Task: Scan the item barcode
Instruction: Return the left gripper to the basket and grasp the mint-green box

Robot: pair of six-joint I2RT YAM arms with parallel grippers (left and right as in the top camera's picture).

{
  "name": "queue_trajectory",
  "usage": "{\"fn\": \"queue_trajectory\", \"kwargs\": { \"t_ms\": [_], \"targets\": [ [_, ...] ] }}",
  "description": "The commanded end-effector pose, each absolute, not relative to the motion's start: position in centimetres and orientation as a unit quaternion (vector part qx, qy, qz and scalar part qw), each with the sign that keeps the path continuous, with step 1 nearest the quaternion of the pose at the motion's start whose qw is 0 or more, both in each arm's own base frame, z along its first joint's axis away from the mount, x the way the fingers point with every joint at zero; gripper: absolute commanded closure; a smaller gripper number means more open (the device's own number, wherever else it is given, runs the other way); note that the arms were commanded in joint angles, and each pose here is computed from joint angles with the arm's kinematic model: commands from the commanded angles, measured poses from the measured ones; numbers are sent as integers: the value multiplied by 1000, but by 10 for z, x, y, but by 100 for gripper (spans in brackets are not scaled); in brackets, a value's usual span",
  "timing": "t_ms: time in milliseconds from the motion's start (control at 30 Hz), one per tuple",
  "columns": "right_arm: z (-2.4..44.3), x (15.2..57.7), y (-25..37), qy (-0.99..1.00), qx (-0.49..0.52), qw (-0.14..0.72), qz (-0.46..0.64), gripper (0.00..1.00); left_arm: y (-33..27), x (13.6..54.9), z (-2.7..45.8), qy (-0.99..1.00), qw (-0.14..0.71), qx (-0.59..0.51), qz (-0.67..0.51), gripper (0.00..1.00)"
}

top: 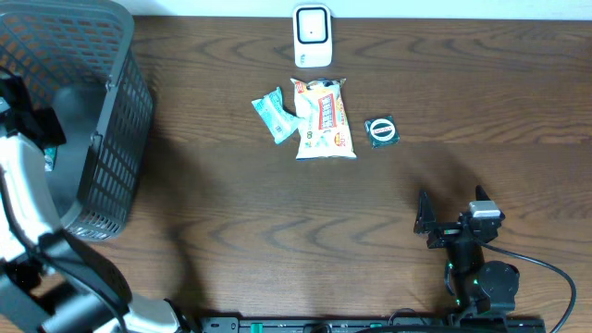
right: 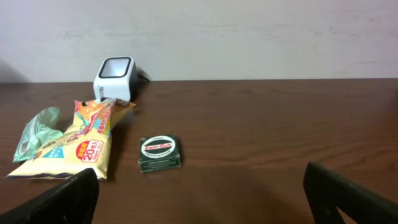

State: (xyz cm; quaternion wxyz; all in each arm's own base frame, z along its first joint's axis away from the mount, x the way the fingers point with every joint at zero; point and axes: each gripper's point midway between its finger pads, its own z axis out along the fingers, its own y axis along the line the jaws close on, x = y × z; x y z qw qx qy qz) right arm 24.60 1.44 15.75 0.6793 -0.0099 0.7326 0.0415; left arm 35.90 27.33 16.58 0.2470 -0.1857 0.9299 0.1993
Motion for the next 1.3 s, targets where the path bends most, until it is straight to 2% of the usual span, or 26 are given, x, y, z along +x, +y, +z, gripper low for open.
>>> {"fn": "queue_trajectory", "kwargs": {
  "t_ms": [0, 267, 400, 600, 700, 900, 933, 1100, 1267],
  "targets": [
    [157, 246, 16, 732, -14, 680, 40, 1, 285, 360, 138, 945, 197, -134, 225, 33],
    [157, 246, 16, 732, -14, 680, 40, 1, 296, 371, 86, 960, 147, -49, 232, 33],
    [157, 246, 16, 732, -14, 680, 40, 1, 309, 372, 67, 957, 124, -48, 258, 33],
    [157, 246, 16, 732, -14, 680, 40, 1, 318, 383, 51, 953, 135, -51, 266, 34],
    [157, 246, 16, 732, -14, 680, 40, 1, 320, 385, 48, 952, 138, -52, 267, 41],
    [157, 246, 16, 732, -14, 680, 40, 1, 320, 380, 43, 955, 129, -56, 262, 89],
    [157, 246, 16, 732, -14, 680, 40, 1, 320, 379, 42, 955, 127, -55, 261, 92],
    [157, 246, 16, 732, -14, 680, 40, 1, 317, 380, 56, 950, 145, -90, 260, 92],
    [157, 246, 16, 732, -14, 680, 40, 1, 313, 396, 123, 916, 244, -168, 269, 93]
  ]
}}
